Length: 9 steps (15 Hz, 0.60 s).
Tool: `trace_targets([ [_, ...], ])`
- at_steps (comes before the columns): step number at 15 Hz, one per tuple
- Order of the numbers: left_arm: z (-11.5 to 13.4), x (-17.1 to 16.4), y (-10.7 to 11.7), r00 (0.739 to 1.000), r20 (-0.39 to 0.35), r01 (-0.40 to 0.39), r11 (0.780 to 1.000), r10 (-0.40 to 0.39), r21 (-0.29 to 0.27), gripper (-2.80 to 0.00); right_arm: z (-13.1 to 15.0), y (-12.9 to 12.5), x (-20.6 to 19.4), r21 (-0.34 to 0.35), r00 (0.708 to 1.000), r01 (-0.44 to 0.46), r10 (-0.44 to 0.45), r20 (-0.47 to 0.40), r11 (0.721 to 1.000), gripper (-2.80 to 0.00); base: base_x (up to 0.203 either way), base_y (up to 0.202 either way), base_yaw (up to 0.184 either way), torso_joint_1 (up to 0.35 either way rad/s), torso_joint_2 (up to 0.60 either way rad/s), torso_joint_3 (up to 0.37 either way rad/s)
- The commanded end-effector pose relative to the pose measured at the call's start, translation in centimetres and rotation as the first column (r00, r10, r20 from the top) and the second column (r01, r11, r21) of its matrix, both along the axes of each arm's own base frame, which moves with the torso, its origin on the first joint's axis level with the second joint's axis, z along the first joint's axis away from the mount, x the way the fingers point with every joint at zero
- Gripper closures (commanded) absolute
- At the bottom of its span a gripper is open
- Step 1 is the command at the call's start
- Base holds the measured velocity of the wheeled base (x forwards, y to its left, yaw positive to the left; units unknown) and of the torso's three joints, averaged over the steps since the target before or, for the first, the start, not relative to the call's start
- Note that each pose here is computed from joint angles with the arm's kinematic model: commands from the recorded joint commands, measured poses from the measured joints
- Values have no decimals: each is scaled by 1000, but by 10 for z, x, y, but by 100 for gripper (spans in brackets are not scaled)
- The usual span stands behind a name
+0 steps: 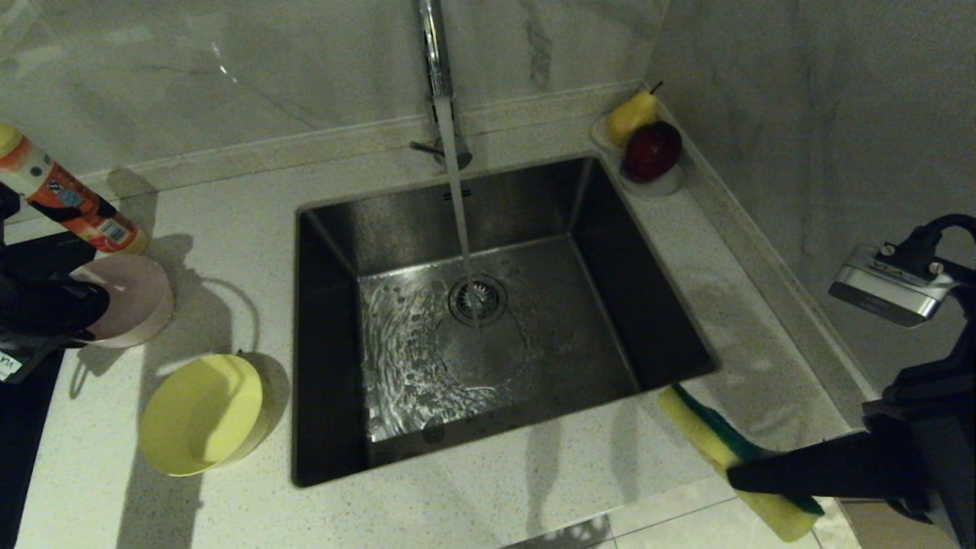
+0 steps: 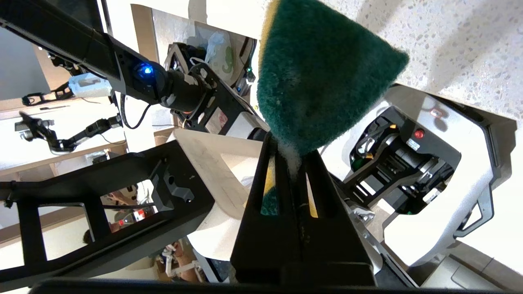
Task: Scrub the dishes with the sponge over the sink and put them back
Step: Place the bowl on the table
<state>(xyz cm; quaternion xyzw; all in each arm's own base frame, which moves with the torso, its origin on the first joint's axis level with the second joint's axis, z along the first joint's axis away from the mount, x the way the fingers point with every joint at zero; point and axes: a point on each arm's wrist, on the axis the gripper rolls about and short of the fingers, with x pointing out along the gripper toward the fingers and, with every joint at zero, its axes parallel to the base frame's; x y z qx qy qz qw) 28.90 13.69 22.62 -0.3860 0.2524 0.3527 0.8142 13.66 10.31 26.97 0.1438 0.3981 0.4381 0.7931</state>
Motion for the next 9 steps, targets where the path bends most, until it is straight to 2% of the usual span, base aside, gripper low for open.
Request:
trace_targets([
  [1, 2, -2, -1, 1000, 4, -4, 1000, 4, 0, -280, 1, -1, -2, 4, 1000, -4, 4, -1, 1000, 0, 0, 0, 0, 0, 0, 0],
  [7, 38, -21, -9, 993, 120, 3, 1000, -6, 29, -280, -4, -2, -3, 0, 1000, -12, 12, -19, 1000, 0, 0, 0, 0, 0, 0, 0],
  [9, 60, -39, -17, 985, 172, 2, 998, -12, 56, -280, -4, -2, -4, 2, 1000, -12, 12, -20, 1000, 0, 0, 0, 0, 0, 0, 0],
])
